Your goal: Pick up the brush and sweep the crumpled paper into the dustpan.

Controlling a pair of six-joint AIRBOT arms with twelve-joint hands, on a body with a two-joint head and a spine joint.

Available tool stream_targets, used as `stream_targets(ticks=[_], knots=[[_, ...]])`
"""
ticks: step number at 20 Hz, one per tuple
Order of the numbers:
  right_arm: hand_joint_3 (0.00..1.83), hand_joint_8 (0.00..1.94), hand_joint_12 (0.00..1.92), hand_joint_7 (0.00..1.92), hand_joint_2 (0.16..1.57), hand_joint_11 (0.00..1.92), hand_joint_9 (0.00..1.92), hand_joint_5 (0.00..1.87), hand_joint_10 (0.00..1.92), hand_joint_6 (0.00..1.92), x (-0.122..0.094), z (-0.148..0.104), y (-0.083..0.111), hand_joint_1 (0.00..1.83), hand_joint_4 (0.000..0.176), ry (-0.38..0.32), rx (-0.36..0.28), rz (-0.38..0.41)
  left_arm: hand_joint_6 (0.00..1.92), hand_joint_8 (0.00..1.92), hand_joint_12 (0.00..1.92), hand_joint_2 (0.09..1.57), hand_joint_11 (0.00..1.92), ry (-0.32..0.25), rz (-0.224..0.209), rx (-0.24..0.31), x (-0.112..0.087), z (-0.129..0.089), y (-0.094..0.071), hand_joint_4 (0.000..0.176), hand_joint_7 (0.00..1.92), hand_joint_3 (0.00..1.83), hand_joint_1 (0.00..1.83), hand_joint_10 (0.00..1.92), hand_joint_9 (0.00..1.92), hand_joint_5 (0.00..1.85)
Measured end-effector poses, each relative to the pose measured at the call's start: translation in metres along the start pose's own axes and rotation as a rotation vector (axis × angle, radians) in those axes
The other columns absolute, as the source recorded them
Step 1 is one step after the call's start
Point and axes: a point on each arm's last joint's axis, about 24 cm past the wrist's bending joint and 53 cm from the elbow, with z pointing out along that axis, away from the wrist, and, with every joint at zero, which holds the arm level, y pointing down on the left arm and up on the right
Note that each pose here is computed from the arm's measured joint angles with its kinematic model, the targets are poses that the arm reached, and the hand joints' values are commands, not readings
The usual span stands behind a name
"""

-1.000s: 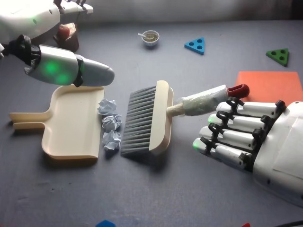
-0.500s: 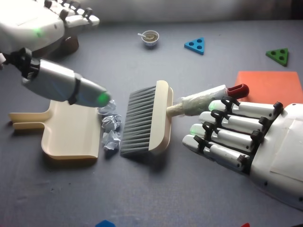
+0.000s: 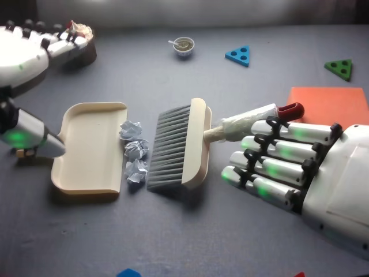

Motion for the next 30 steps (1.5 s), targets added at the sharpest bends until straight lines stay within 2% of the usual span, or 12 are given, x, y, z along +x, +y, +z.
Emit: stream_targets(ticks=[1, 2, 5, 6, 8, 12, 13, 14, 20, 21, 26, 30], knots=[[0.01, 0.0, 0.01, 0.08, 0.97, 0.09, 0.09, 0.07, 0.0, 0.0, 0.0, 0.0, 0.001, 0.0, 0.0, 0.001, -0.003, -0.005, 0.01, 0.01, 0.08, 0.92, 0.27, -0.001, -0.005, -0.016, 0.003, -0.001, 0.005, 0.061, 0.21, 0.01, 0.86, 0.0, 0.22, 0.19], [0.0, 0.01, 0.01, 0.09, 0.97, 0.1, 0.09, 0.07, 0.01, 0.0, 0.001, 0.0, 0.001, 0.0, 0.0, 0.003, -0.005, -0.014, 0.01, 0.0, 0.08, 0.94, 0.27, 0.0, -0.005, -0.029, 0.006, -0.002, 0.01, 0.085, 0.21, 0.01, 0.85, 0.0, 0.21, 0.23], [0.01, 0.0, 0.01, 0.08, 0.98, 0.1, 0.08, 0.06, 0.0, 0.0, 0.003, 0.0, 0.004, 0.0, 0.0, 0.009, -0.015, -0.031, 0.01, 0.0, 0.08, 0.99, 0.25, 0.018, -0.018, -0.063, 0.02, -0.003, 0.02, 0.113, 0.21, 0.01, 0.82, 0.0, 0.19, 0.29], [0.01, 0.0, 0.01, 0.09, 0.98, 0.11, 0.1, 0.07, 0.0, 0.01, 0.003, 0.0, 0.004, 0.01, 0.0, 0.008, -0.016, -0.033, 0.02, 0.01, 0.08, 0.99, 0.24, 0.027, -0.024, -0.066, 0.026, -0.003, 0.021, 0.114, 0.22, 0.01, 0.83, 0.0, 0.2, 0.33], [0.0, 0.01, 0.02, 0.12, 0.99, 0.13, 0.12, 0.09, 0.01, 0.01, 0.003, -0.001, 0.005, 0.03, 0.0, 0.009, -0.019, -0.034, 0.01, 0.0, 0.09, 1.02, 0.23, 0.045, -0.033, -0.077, 0.036, -0.002, 0.026, 0.136, 0.25, 0.0, 0.78, 0.0, 0.21, 0.39], [0.0, 0.01, 0.03, 0.13, 0.99, 0.15, 0.13, 0.11, 0.01, 0.01, 0.005, -0.001, 0.007, 0.0, 0.0, 0.013, -0.02, -0.034, 0.02, 0.01, 0.1, 1.03, 0.23, 0.03, -0.03, -0.11, 0.04, 0.001, 0.042, 0.138, 0.28, 0.0, 0.77, 0.01, 0.23, 0.46], [0.01, 0.01, 0.02, 0.12, 1.0, 0.14, 0.12, 0.1, 0.01, 0.01, 0.005, -0.001, 0.008, 0.0, 0.0, 0.012, -0.021, -0.034, 0.02, 0.01, 0.1, 1.03, 0.22, 0.03, -0.033, -0.118, 0.042, 0.001, 0.045, 0.13, 0.28, 0.0, 0.79, 0.01, 0.23, 0.47], [0.01, 0.01, 0.02, 0.13, 1.0, 0.15, 0.13, 0.1, 0.01, 0.01, 0.005, -0.001, 0.009, 0.0, 0.0, 0.011, -0.023, -0.033, 0.01, 0.01, 0.1, 1.03, 0.23, 0.027, -0.037, -0.123, 0.042, 0.001, 0.048, 0.135, 0.29, 0.0, 0.77, 0.01, 0.24, 0.46], [0.01, 0.0, 0.02, 0.11, 1.01, 0.14, 0.12, 0.09, 0.0, 0.0, 0.01, 0.001, 0.013, 0.0, 0.0, 0.02, -0.033, -0.033, 0.01, 0.01, 0.11, 1.02, 0.24, 0.011, -0.051, -0.158, 0.048, 0.002, 0.062, 0.124, 0.3, 0.0, 0.78, 0.01, 0.26, 0.47], [0.01, 0.01, 0.02, 0.12, 1.02, 0.14, 0.12, 0.1, 0.0, 0.01, 0.01, 0.001, 0.015, 0.0, 0.0, 0.019, -0.035, -0.034, 0.0, 0.01, 0.12, 1.01, 0.25, 0.01, -0.062, -0.163, 0.051, 0.002, 0.062, 0.132, 0.31, 0.0, 0.77, 0.01, 0.27, 0.46], [0.01, 0.0, 0.02, 0.12, 1.03, 0.14, 0.13, 0.11, 0.0, 0.0, 0.021, 0.003, 0.022, 0.0, 0.0, 0.04, -0.05, -0.029, 0.0, 0.0, 0.12, 1.0, 0.25, 0.015, -0.098, -0.182, 0.069, 0.004, 0.071, 0.131, 0.31, 0.0, 0.77, 0.0, 0.27, 0.46], [0.0, 0.0, 0.01, 0.12, 1.03, 0.14, 0.12, 0.11, 0.0, 0.0, 0.016, 0.01, 0.014, 0.0, 0.0, -0.011, 0.018, -0.124, 0.01, 0.01, 0.12, 0.99, 0.25, 0.003, -0.095, -0.192, 0.072, 0.005, 0.076, 0.14, 0.32, 0.0, 0.76, 0.0, 0.27, 0.48]])
